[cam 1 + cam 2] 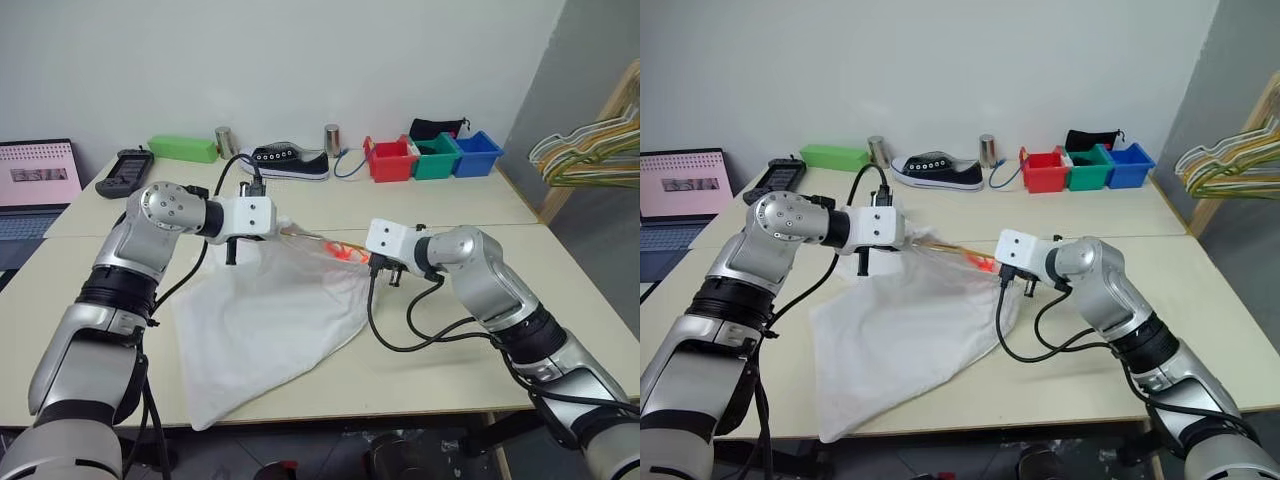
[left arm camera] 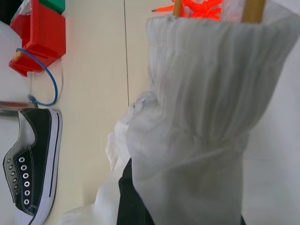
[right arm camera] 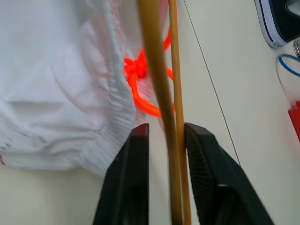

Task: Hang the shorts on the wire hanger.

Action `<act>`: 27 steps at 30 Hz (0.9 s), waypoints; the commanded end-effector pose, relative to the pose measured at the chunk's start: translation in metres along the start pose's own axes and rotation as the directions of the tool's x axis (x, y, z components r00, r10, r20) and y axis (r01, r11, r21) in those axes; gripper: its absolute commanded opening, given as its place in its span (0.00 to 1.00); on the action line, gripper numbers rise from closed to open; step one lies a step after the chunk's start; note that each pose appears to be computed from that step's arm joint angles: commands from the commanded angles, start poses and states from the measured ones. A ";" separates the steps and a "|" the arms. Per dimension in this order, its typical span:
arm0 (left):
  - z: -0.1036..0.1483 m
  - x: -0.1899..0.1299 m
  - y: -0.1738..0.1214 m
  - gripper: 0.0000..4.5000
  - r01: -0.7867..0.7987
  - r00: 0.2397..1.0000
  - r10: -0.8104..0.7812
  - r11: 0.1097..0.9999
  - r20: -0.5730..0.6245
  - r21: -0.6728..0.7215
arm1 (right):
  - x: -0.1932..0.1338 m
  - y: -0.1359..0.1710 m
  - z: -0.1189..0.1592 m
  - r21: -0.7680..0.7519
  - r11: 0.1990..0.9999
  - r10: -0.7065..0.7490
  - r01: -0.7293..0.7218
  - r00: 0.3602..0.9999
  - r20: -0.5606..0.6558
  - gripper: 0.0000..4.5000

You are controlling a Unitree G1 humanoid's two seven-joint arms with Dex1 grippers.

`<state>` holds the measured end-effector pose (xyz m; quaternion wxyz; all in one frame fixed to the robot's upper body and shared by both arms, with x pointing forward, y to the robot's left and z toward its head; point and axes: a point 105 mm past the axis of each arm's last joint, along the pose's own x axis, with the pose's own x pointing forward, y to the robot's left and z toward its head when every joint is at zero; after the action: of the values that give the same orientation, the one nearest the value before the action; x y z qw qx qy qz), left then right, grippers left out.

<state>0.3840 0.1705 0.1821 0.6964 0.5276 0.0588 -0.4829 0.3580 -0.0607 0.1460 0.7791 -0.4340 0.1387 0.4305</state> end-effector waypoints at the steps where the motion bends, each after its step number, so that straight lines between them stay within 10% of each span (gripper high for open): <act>1: 0.007 -0.007 0.004 0.00 -0.060 0.998 0.060 0.997 0.017 0.040 | -0.018 -0.009 0.014 0.011 1.000 0.005 -0.006 0.998 0.063 0.48; 10: -0.005 -0.013 -0.018 0.00 -0.065 0.998 0.065 0.998 -0.011 -0.016 | -0.055 -0.027 -0.008 0.163 0.986 0.029 -0.037 0.998 0.055 0.98; 16: -0.014 -0.028 -0.016 0.00 -0.128 0.992 0.126 0.982 -0.022 -0.141 | -0.052 -0.015 -0.034 0.448 0.882 0.118 -0.150 0.988 0.099 0.99; 27: -0.015 -0.044 -0.017 0.00 -0.166 0.985 0.174 0.942 0.000 -0.293 | 0.014 0.027 -0.029 0.831 0.435 0.191 -0.345 0.938 0.289 0.99</act>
<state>0.3553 0.2072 0.1713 0.8003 0.4084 0.0989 -0.4277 0.3374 -0.0693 0.0904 0.8044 0.0611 0.3682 0.4622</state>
